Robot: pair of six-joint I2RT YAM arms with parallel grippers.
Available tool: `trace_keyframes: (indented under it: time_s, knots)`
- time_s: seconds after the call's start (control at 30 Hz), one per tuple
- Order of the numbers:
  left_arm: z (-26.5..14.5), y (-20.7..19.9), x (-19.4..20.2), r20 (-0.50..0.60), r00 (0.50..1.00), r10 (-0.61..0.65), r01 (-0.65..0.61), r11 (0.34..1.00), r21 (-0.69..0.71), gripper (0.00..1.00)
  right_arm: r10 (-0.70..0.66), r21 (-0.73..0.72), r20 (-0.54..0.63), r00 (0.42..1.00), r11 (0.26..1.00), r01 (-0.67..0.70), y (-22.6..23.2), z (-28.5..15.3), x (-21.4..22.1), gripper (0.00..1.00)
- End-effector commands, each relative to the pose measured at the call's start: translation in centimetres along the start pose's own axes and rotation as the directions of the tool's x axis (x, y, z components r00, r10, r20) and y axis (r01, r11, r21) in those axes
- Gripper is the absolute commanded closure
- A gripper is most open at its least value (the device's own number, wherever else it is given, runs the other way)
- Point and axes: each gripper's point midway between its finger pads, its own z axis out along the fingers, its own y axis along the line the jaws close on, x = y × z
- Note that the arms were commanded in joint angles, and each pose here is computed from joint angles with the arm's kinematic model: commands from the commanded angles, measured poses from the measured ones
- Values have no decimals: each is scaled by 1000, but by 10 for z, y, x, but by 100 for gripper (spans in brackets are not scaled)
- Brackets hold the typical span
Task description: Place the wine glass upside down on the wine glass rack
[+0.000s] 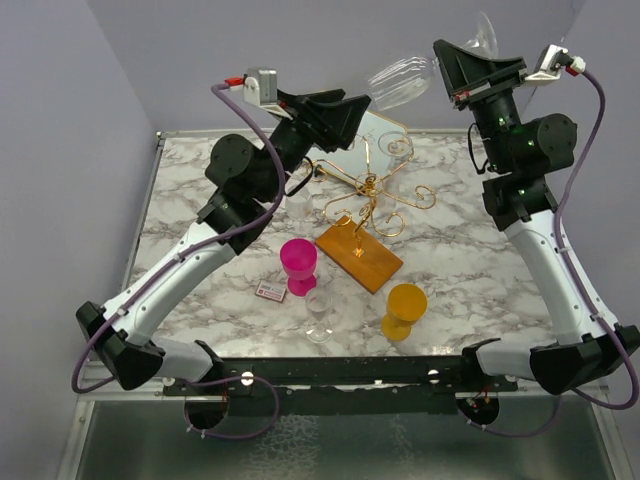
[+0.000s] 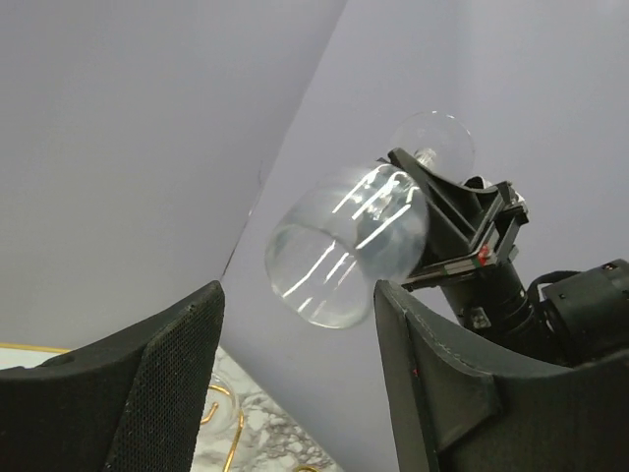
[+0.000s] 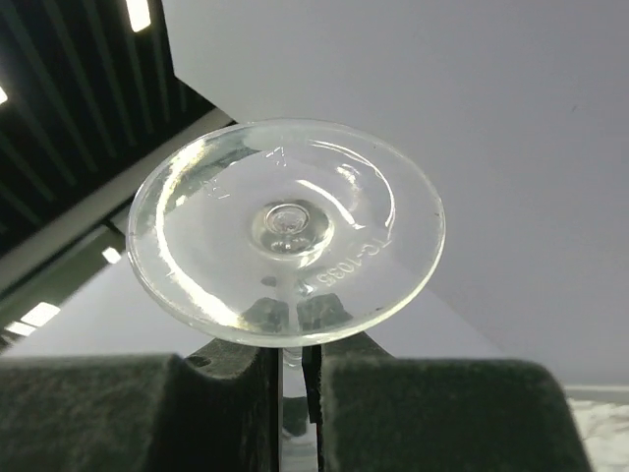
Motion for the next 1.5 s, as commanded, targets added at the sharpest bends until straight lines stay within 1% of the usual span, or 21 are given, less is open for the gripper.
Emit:
trace_keyframes:
  time_s: [0.0, 0.1, 0.17, 0.3, 0.43, 0.5, 0.67, 0.77, 0.9, 1.03, 1.17, 1.27, 1.47]
  knots:
    - [-25, -21, -48, 83, 996, 33, -34, 999, 11, 35, -354, -101, 69, 933, 928, 360, 24, 2, -14, 99]
    - [-32, -28, -53, 45, 997, 55, -56, 998, 23, 34, -522, -178, 54, 851, 834, 523, 31, 3, -6, 99]
    - [-34, -35, -56, 6, 998, 66, -66, 997, 33, 33, -625, -227, 31, 780, 756, 614, 30, 4, 3, 99]
    - [-33, -52, -62, -55, 997, 50, -46, 996, 72, 31, -761, -329, -8, 648, 614, 717, 23, 2, 22, 99]
    - [-28, -69, -70, -88, 996, -16, 25, 994, 104, 30, -859, -434, 1, 512, 461, 774, 19, 0, 38, 99]
    - [-24, -76, -70, -104, 993, -58, 70, 990, 123, 30, -890, -465, 17, 455, 396, 792, 17, -1, 41, 99]
    - [-12, -94, -70, -133, 980, -151, 175, 967, 186, 22, -942, -534, 63, 330, 248, 808, 16, -1, 50, 99]
    - [-2, -105, -70, -149, 971, -185, 216, 947, 238, 18, -957, -573, 121, 264, 149, 806, 18, -5, 55, 99]
    - [4, -120, -72, -173, 959, -225, 268, 917, 296, 18, -963, -603, 184, 198, 49, 796, 15, -10, 61, 99]
    - [12, -113, -61, -199, 944, -264, 311, 915, 257, 19, -961, -613, 227, 159, -14, 790, 13, -11, 65, 99]
    - [17, -94, -52, -186, 941, -283, 314, 935, 166, 22, -955, -620, 253, 153, -39, 784, 13, -11, 68, 99]
    - [19, -89, -48, -186, 940, -287, 316, 937, 148, 27, -951, -628, 267, 158, -48, 776, 14, -12, 70, 99]
    - [24, -80, -33, -225, 927, -300, 328, 939, 99, 35, -944, -642, 291, 155, -72, 764, 14, -12, 75, 99]
